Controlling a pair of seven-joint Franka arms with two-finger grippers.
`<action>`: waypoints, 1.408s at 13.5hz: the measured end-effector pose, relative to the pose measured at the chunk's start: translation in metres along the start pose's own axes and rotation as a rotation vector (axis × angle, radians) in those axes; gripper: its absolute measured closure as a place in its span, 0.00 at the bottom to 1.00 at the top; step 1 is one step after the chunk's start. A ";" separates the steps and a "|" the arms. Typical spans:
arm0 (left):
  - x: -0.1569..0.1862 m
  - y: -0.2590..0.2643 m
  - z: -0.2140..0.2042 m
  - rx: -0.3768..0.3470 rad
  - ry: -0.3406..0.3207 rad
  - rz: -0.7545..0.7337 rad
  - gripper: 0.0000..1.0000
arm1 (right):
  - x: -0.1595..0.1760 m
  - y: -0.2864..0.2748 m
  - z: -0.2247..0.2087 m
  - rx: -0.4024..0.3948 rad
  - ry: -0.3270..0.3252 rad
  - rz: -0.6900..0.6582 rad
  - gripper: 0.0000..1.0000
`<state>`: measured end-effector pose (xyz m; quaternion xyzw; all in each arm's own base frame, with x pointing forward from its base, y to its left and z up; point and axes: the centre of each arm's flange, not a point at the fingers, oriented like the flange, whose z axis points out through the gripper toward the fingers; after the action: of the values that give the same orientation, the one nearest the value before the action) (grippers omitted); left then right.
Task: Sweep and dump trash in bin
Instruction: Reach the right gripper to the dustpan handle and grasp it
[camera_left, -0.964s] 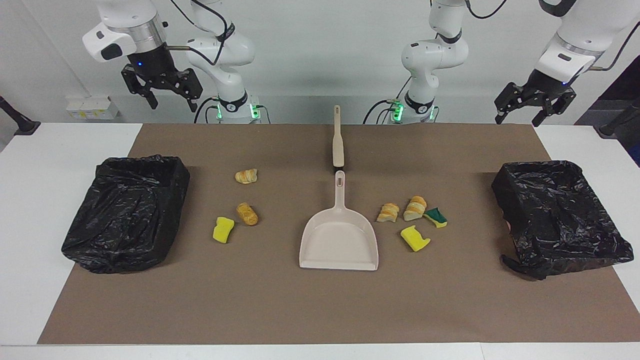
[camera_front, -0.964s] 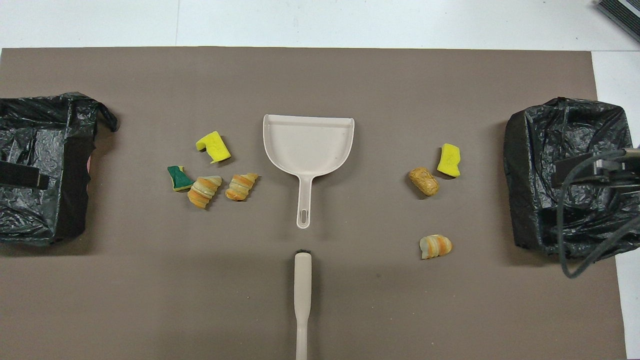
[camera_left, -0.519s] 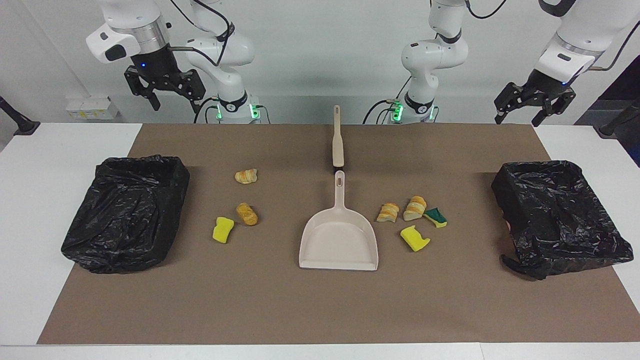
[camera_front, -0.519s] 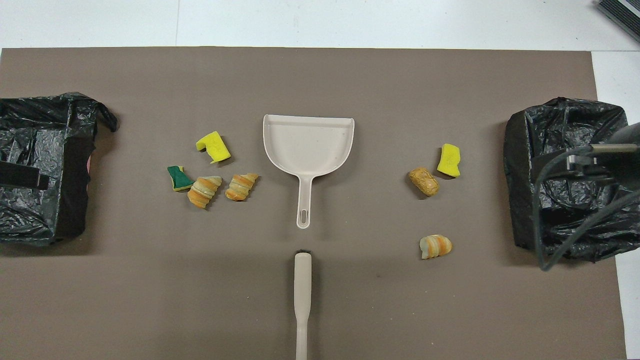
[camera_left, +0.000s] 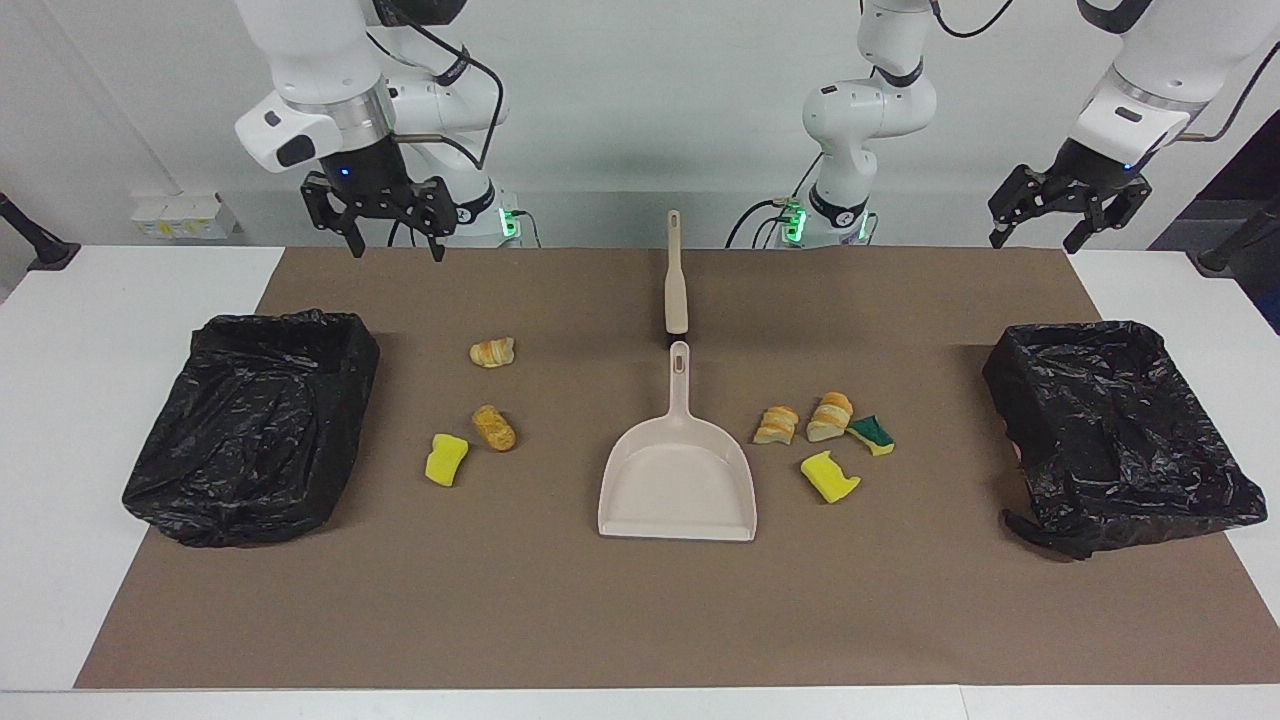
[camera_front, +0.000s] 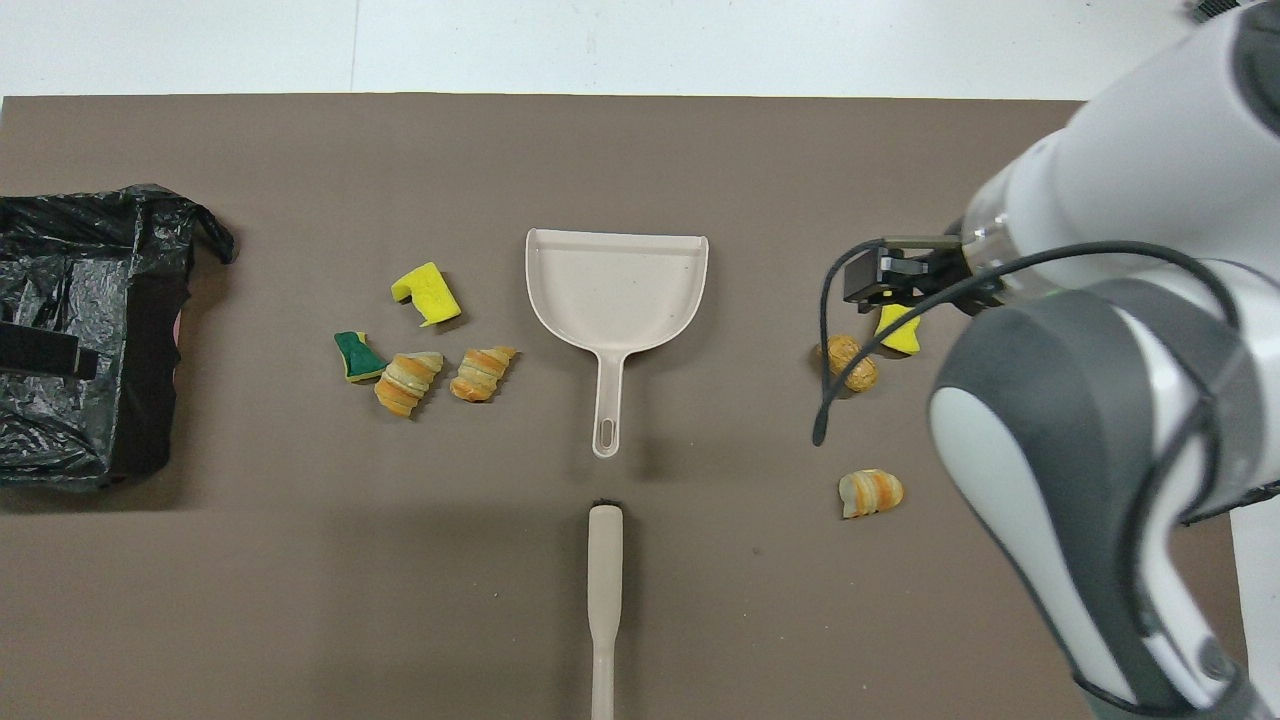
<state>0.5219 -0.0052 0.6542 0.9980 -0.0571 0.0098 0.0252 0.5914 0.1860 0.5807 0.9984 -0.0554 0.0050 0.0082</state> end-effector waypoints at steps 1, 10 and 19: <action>0.000 0.004 0.001 0.000 -0.006 0.007 0.00 | 0.002 -0.021 0.017 -0.002 -0.003 0.012 0.00; -0.073 0.118 0.051 0.034 -0.137 0.137 0.00 | -0.021 -0.176 0.132 0.011 0.013 0.049 0.00; -0.146 0.226 0.120 0.089 -0.160 0.166 0.00 | -0.035 -0.231 0.222 -0.002 0.022 -0.003 0.14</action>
<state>0.3529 -0.2189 0.5417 0.9876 -0.1407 -0.0654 -0.0248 0.5843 0.4161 0.3552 0.9984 -0.0538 0.0162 0.0100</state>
